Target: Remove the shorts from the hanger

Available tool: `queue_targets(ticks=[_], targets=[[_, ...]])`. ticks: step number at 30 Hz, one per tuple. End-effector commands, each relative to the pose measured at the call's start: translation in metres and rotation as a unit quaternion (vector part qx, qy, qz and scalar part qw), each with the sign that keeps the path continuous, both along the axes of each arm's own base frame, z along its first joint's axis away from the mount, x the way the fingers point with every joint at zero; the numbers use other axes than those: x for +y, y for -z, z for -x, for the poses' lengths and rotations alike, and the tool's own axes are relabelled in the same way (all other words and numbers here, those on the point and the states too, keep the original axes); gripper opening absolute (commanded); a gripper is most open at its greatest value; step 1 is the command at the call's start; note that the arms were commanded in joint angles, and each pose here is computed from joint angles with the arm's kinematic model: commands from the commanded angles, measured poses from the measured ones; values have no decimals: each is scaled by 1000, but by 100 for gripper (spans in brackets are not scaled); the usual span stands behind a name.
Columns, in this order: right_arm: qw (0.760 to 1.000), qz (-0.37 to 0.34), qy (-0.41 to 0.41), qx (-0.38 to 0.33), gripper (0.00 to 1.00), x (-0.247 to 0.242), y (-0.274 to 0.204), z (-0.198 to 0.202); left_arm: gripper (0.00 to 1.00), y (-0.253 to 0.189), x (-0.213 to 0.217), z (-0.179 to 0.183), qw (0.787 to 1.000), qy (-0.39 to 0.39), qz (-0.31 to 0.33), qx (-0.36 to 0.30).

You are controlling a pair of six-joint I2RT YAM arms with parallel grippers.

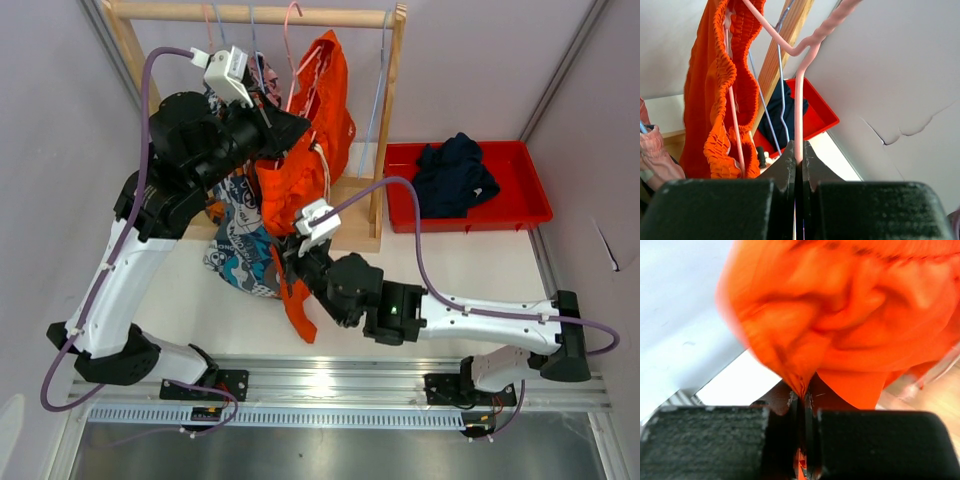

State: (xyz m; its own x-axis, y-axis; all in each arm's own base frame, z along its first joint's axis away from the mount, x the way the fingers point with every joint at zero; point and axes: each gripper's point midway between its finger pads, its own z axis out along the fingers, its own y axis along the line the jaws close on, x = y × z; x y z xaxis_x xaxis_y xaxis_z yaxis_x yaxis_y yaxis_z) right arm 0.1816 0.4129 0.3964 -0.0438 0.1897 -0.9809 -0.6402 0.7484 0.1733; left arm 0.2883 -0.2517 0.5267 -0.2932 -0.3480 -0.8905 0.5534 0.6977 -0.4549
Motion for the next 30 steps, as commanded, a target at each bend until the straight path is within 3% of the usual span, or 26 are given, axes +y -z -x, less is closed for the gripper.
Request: queue_targets(ticks=[1,4,8,15,20,23,28,30], targets=[[999,-40,1,-11,0,1,-30,34,0,-42,6,13,997,7,48,-58],[1000,-18,5,-14,0,-1,-20,61,0,-42,12,3,997,-21,42,-65],[999,5,-33,-4,0,4,5,128,0,-52,23,-12,993,-65,26,-90],[998,23,-28,42,0,3,59,171,0,-46,30,-42,993,-94,13,-70],[999,19,-7,27,0,-2,47,148,0,-27,20,-12,999,-27,11,-36],[1000,15,9,5,0,-10,22,116,0,13,15,11,1000,11,-23,14],[998,-13,59,-28,0,-48,-32,51,0,68,33,73,995,50,-56,72],[996,-17,77,-37,0,-66,-49,34,0,72,44,101,993,74,-52,78]])
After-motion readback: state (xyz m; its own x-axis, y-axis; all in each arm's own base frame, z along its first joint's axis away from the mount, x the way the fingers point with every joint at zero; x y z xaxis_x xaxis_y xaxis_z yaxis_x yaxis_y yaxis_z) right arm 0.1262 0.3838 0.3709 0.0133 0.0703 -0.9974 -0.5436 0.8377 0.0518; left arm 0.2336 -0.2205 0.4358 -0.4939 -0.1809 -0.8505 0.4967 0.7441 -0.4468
